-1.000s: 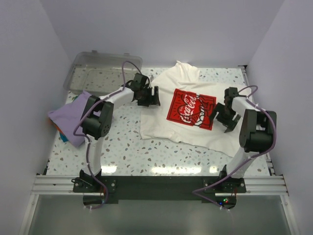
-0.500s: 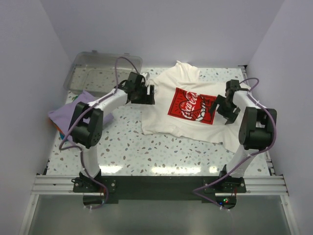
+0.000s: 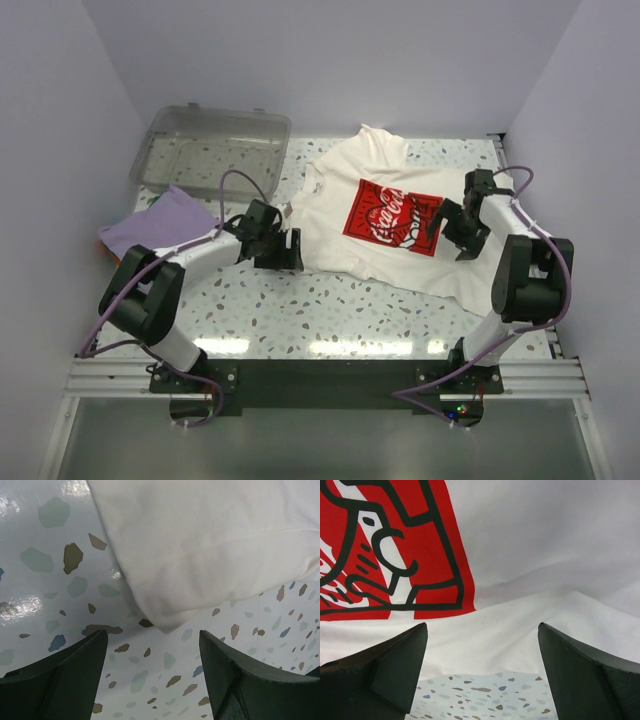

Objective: Fold and stack the t-shirts
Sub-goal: Flatten the tshirt out

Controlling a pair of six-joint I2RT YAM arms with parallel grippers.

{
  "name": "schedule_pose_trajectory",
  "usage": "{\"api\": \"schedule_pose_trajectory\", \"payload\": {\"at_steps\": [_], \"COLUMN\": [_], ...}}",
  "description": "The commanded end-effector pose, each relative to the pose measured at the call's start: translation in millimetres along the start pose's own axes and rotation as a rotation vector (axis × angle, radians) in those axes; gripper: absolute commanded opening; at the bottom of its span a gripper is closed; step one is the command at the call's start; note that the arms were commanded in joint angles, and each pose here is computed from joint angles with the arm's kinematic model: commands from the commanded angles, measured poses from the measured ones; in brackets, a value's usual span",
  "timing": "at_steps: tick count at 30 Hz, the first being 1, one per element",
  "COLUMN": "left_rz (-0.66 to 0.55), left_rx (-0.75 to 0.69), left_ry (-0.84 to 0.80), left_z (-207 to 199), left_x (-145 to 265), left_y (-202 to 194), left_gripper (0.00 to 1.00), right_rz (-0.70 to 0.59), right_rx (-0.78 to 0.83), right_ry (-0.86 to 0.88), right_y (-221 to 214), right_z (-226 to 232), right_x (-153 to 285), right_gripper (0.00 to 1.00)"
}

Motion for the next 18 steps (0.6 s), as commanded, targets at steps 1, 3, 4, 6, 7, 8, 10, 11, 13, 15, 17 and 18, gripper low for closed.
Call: {"api": "schedule_pose_trajectory", "payload": {"at_steps": [1,3,4,6,7,8,10,11,13,15,17,18], "left_rz": [-0.021,-0.005,-0.005,-0.017,-0.025,-0.028,-0.007,-0.001,0.015,0.019,0.007,0.037], "left_rx": [0.009,0.011,0.015,0.011,0.009,0.01,0.016,0.019,0.022,0.027,0.027,0.04], "left_ry": [-0.073,-0.097,-0.113,-0.123,-0.132,-0.139,-0.16,-0.168,-0.193,-0.21,-0.209,-0.17], "left_z": [-9,-9,-11,-11,-12,-13,-14,-14,-15,-16,-19,-16], "left_x": [-7,-12,-12,-15,-17,-18,-23,-25,-30,-32,-28,-24], "left_y": [6,3,3,4,5,7,5,5,3,3,10,8], "left_gripper": [0.78,0.78,0.78,0.78,0.78,0.77,0.75,0.74,0.66,0.44,0.19,0.12], "right_rz": [-0.003,-0.011,-0.017,-0.02,-0.017,-0.015,-0.016,-0.007,-0.009,-0.005,-0.004,-0.009], "right_rx": [0.012,0.012,0.014,0.017,0.017,0.021,0.024,0.022,0.023,0.02,0.02,0.024], "right_ry": [0.035,0.039,0.035,0.031,0.027,0.02,0.014,0.007,0.005,-0.001,-0.007,-0.019], "right_y": [0,1,2,3,2,0,-1,-4,-5,-7,-8,-8], "right_z": [3,4,4,3,2,1,-1,-4,-5,-7,-8,-9], "right_x": [6,8,8,7,6,4,3,0,-1,-3,-5,-6], "right_gripper": [0.95,0.95,0.95,0.95,0.95,0.95,0.95,0.95,0.95,0.95,0.95,0.95]}}
Point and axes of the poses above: each gripper's point midway between its finger pads, its own x axis back along the fingers, its own z axis along the line the jaws close on, y = z × x, the point moved 8 cm from there along x, back along the fingers, and after that the axes turned 8 degrees about -x, right-handed, at the moved point
